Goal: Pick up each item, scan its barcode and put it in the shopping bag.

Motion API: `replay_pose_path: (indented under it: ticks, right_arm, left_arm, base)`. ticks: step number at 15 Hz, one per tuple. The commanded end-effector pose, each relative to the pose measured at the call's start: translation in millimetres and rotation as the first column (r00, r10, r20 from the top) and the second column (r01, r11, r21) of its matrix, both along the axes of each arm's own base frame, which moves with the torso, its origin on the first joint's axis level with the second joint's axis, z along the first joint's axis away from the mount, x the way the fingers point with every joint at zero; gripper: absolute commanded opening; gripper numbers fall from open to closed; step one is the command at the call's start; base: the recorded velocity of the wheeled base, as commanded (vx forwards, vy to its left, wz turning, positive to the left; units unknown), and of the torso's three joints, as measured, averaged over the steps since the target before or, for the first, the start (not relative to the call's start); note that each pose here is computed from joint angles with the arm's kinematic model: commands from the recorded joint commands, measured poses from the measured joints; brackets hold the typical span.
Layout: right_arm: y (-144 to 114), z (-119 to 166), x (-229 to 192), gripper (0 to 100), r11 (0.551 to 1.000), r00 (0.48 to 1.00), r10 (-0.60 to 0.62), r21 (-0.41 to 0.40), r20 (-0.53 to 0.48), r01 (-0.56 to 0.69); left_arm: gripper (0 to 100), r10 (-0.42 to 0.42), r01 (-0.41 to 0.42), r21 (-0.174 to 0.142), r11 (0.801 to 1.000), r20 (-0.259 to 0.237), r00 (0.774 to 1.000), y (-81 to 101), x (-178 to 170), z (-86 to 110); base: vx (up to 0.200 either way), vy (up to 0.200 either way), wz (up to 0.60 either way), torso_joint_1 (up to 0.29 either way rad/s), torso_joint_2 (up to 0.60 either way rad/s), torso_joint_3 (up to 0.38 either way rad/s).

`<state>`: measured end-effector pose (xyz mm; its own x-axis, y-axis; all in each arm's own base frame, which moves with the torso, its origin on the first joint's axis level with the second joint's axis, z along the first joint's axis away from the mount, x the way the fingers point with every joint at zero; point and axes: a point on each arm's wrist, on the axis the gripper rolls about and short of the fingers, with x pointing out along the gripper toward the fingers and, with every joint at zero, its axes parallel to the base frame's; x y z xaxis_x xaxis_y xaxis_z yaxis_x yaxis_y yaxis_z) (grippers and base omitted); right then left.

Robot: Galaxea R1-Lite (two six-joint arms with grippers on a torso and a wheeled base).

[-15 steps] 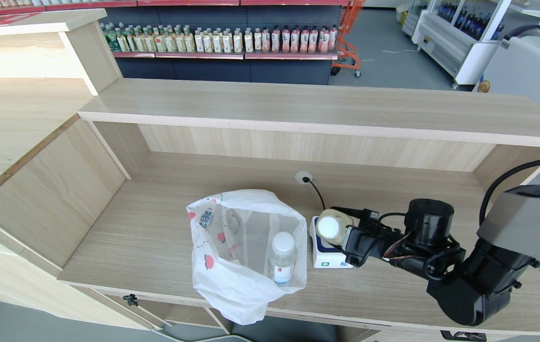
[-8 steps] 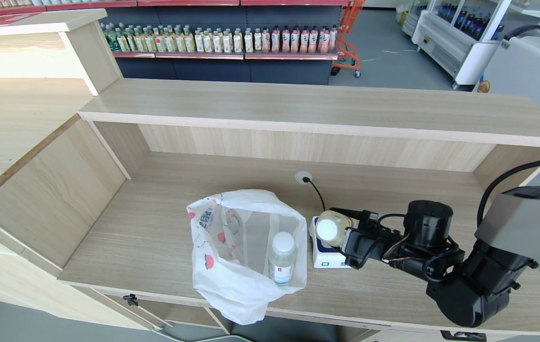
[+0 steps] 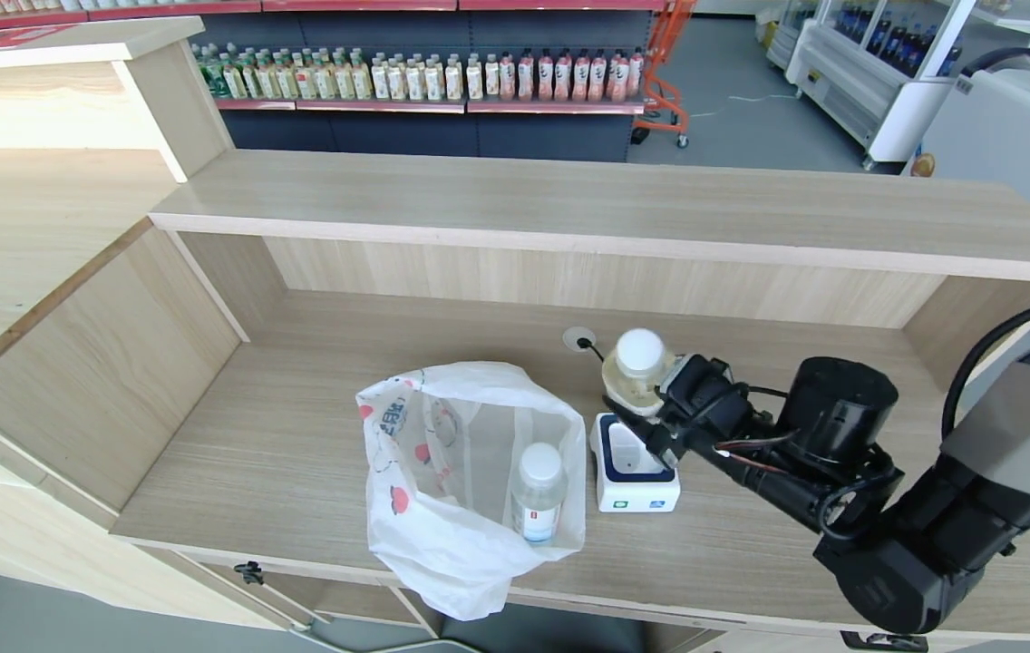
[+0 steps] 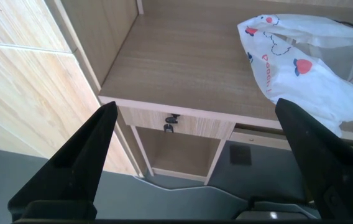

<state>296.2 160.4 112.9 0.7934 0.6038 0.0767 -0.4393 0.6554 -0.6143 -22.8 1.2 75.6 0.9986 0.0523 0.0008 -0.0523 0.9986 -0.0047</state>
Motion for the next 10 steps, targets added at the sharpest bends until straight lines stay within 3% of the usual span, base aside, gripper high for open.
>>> replay_pose_path:
  ticks: [1,4,10]
  right_arm:
    - [-4.2,34.7,-13.9,0,0.99,0.999,-0.041,0.136,0.002,0.041]
    - [-14.7,45.6,-16.7,0,0.937,0.985,-0.1,0.321,-0.14,0.141]
    - [-31.6,42.5,-8.5,0,0.867,0.961,-0.116,0.446,-0.251,0.221]
  left_arm:
    - [100,0.0,0.0,-0.001,1.0,0.001,1.0,0.0,0.0,0.0]
    - [100,0.0,0.0,0.0,1.0,-0.001,1.0,0.0,0.0,-0.1]
    - [100,0.0,0.0,0.003,1.0,-0.001,1.0,0.0,0.0,-0.1]
  base:
    - [0.0,0.0,0.0,0.0,0.0,0.0]
    - [0.0,0.0,0.0,0.0,0.0,0.0]
    - [0.0,0.0,0.0,0.0,0.0,0.0]
